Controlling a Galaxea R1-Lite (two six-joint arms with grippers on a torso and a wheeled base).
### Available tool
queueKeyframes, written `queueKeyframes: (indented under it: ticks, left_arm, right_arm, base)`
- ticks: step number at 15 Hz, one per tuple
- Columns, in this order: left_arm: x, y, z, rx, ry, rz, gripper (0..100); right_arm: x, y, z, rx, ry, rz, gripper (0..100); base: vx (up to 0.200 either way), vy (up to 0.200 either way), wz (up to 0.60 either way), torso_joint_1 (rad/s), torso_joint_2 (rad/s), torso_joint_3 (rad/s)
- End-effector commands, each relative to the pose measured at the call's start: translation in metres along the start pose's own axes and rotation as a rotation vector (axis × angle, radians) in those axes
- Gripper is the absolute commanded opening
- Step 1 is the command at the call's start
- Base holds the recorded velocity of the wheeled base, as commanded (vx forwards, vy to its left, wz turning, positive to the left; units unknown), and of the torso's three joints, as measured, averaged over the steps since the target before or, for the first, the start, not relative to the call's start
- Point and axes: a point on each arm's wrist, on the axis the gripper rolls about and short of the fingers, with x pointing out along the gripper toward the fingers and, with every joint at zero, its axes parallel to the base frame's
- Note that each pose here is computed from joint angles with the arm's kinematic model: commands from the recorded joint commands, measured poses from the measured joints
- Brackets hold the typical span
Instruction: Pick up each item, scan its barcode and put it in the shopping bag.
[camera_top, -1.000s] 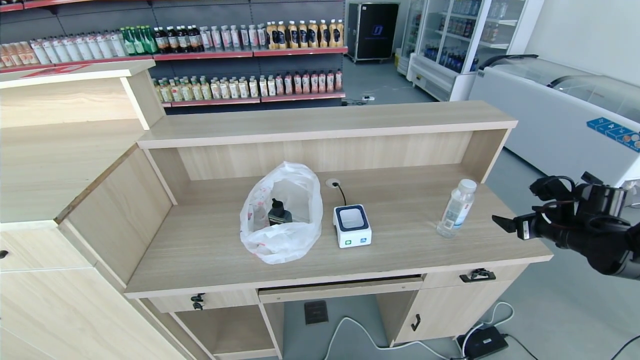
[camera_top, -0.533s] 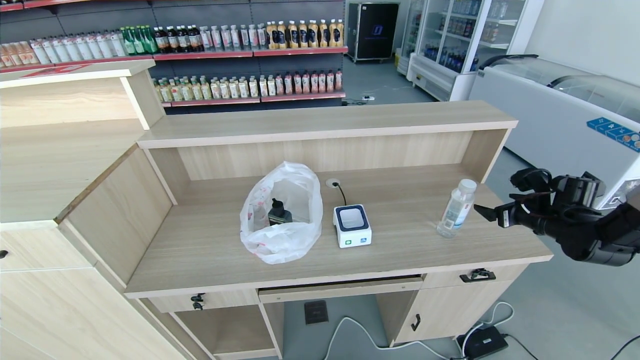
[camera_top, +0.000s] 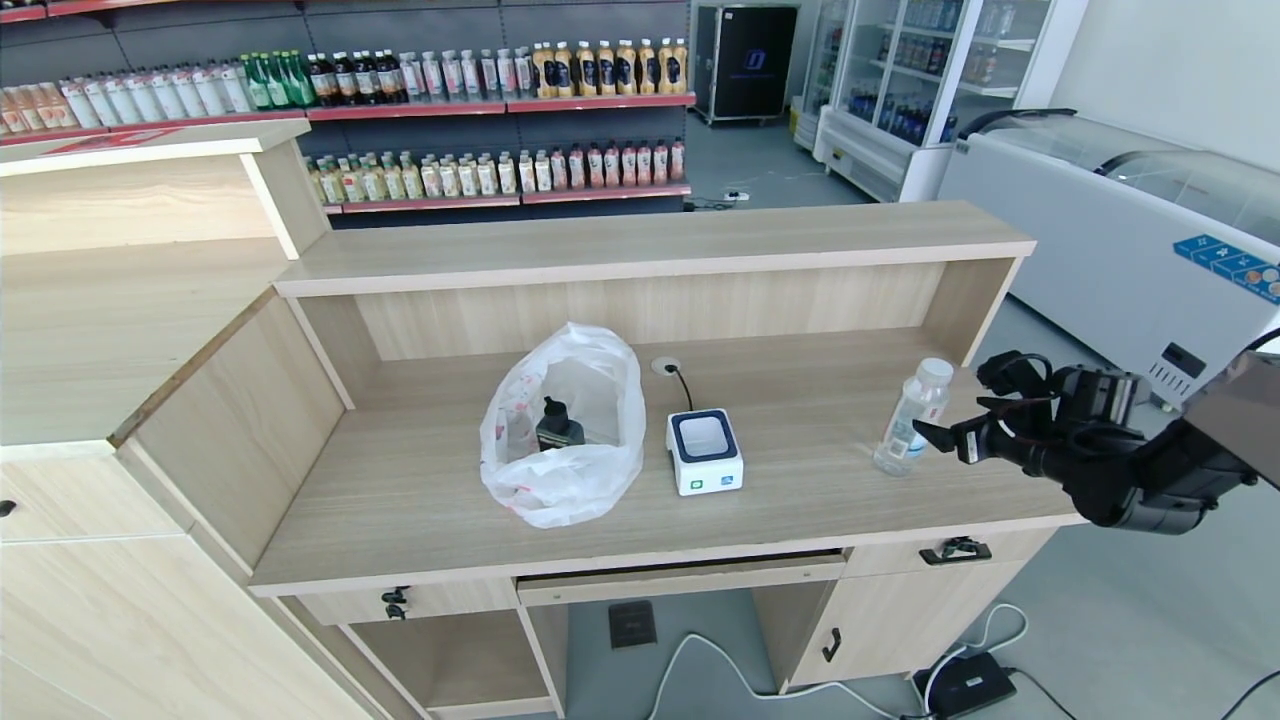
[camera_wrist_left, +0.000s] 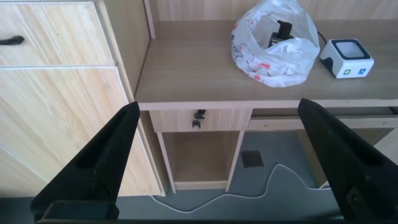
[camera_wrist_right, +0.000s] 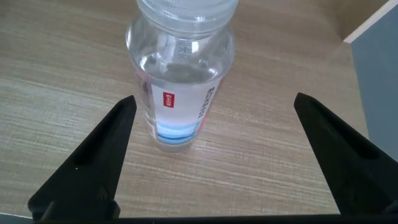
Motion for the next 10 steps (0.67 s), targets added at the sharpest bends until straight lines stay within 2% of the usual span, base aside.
queueKeyframes:
  ticks: [1, 10]
  left_arm:
    - [0.0, 0.0, 0.0, 0.0, 0.0, 0.001, 100]
    - [0.0, 0.0, 0.0, 0.0, 0.0, 0.001, 100]
  right_arm:
    - [0.014, 0.006, -0.009, -0.003, -0.006, 0.015, 100]
    - [0.047, 0.015, -0.019, -0.019, -0.068, 0.09, 100]
  base:
    - [0.0, 0.0, 0.0, 0.0, 0.0, 0.0]
    - [0.0, 0.0, 0.0, 0.0, 0.0, 0.0]
